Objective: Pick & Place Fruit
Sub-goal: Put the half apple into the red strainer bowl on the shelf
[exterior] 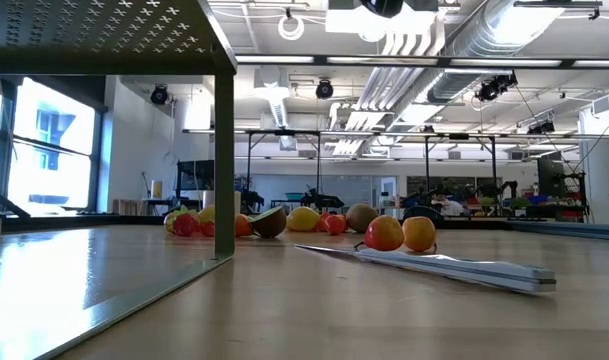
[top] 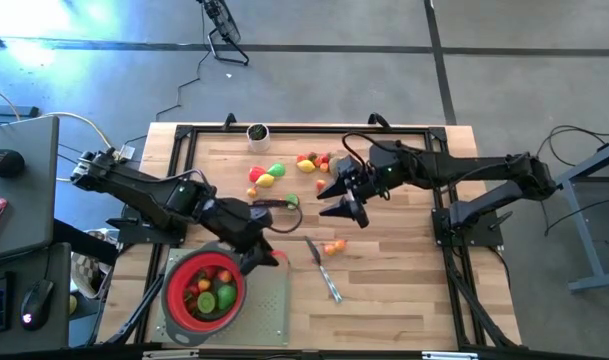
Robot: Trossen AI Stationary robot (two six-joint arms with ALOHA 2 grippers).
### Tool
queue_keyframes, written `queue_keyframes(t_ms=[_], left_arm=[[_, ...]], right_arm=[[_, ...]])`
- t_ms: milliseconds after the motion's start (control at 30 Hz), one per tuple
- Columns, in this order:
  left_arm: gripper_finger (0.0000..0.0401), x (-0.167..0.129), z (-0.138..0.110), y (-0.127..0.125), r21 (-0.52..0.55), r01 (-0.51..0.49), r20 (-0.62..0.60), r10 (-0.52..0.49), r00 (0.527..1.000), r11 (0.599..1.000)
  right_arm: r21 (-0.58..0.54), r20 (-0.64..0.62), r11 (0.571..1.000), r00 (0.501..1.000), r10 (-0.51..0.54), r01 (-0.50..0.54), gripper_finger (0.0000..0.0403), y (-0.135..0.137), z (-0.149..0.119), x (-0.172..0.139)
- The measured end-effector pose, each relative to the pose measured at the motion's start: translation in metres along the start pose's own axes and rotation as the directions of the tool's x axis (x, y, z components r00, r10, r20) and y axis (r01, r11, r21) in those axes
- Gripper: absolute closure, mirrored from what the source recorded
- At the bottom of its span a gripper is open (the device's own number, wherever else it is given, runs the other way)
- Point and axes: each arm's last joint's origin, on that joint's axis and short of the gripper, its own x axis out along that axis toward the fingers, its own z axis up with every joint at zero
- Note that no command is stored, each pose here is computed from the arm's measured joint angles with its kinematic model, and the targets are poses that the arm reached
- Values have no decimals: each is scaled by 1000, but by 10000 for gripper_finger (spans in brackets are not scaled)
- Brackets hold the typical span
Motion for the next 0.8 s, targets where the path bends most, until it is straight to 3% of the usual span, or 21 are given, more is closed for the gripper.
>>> queue_keyframes(t_ms=[167,333,500,800], left_arm=[[269,3,-2,4,-105,-56,-2,56,998,993],[269,4,-2,5,-130,-60,-9,59,998,990],[269,0,-2,2,-133,-17,-33,13,999,991],[269,-37,1,-23,-213,31,-179,-71,981,977]], right_arm=[[-13,19,999,999,-31,31,152,5,-2,2],[-49,21,998,999,-41,42,153,10,-4,4],[-64,17,997,999,-32,33,153,12,-5,4],[-72,44,997,999,-20,24,153,13,-2,4]])
